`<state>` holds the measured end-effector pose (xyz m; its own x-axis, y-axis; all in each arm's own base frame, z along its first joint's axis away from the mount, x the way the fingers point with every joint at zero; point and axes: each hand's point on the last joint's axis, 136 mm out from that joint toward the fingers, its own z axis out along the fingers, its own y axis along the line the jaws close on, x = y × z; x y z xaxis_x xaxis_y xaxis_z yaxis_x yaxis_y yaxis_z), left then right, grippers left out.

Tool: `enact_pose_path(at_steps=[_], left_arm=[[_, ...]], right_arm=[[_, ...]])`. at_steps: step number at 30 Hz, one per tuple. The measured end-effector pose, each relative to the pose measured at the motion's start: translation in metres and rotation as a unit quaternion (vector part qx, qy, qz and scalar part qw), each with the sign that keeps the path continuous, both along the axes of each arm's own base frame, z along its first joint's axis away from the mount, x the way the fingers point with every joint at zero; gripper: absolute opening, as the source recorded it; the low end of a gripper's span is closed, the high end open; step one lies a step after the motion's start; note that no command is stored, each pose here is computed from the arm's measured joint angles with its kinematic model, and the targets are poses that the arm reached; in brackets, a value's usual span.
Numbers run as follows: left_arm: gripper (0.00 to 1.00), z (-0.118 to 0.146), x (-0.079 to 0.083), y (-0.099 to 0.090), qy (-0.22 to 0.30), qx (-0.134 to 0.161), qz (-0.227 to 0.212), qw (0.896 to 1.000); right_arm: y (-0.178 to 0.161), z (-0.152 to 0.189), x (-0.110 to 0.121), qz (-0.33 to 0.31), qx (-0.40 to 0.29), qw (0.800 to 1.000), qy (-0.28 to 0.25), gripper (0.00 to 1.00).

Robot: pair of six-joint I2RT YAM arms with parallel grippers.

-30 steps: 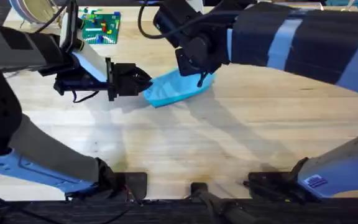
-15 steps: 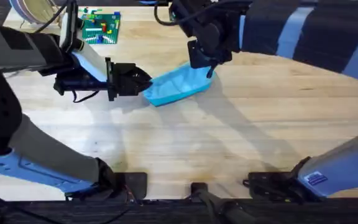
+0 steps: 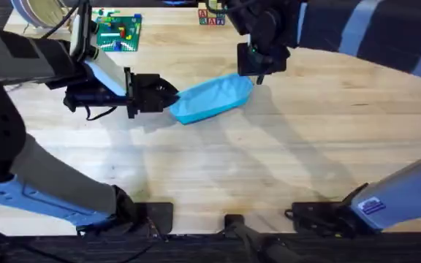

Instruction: Unzip the bag, pick up the pens from the table one at a time and place them inside, then zip the bag closed.

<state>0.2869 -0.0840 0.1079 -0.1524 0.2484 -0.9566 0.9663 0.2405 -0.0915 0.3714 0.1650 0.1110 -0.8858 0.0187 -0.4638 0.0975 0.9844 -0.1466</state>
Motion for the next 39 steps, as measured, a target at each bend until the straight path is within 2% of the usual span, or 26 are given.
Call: enact_pose_path(at_steps=[7, 8, 12, 16, 17, 22, 28, 30, 33, 35, 39], left_arm=[[0.041, 0.001, 0.0, -0.002, -0.003, -0.003, -0.001, 1.0], [0.04, 0.002, 0.0, -0.003, -0.003, -0.005, -0.004, 1.0], [0.04, 0.002, 0.0, -0.004, -0.004, -0.006, -0.005, 1.0], [0.041, 0.003, 0.0, -0.005, -0.004, -0.007, -0.005, 1.0], [0.041, 0.003, 0.0, -0.005, -0.004, -0.007, -0.005, 1.0], [0.04, 0.0, 0.001, 0.002, 0.0, 0.0, 0.003, 1.0], [0.04, 0.0, 0.0, 0.002, 0.002, 0.0, 0.003, 1.0], [0.041, 0.0, 0.0, 0.002, 0.002, 0.0, 0.003, 1.0], [0.041, 0.0, 0.0, 0.002, 0.002, 0.0, 0.003, 1.0], [0.04, 0.0, 0.0, 0.002, 0.002, 0.0, 0.003, 1.0], [0.04, 0.0, 0.0, 0.002, 0.002, 0.0, 0.003, 1.0]], right_arm=[[-0.018, -0.008, -0.003, -0.057, 0.04, 0.997, 0.032, 0.031], [-0.027, -0.011, -0.008, -0.087, 0.05, 0.994, 0.048, 0.031], [-0.035, -0.012, -0.012, -0.132, 0.069, 0.987, 0.062, 0.031], [-0.048, -0.016, -0.01, -0.197, 0.119, 0.97, 0.078, 0.031], [-0.05, -0.016, -0.01, -0.199, 0.118, 0.97, 0.078, 0.031], [-0.106, -0.033, -0.006, -0.268, 0.052, 0.959, 0.08, 0.031], [-0.115, -0.033, -0.008, -0.275, 0.04, 0.957, 0.082, 0.048], [-0.118, -0.032, -0.008, -0.275, 0.031, 0.958, 0.08, 0.269], [-0.127, -0.031, -0.01, -0.28, 0.015, 0.957, 0.079, 0.715], [-0.132, -0.03, -0.011, -0.282, 0.005, 0.956, 0.078, 0.955], [-0.134, -0.029, -0.01, -0.284, 0.003, 0.956, 0.075, 0.995]])
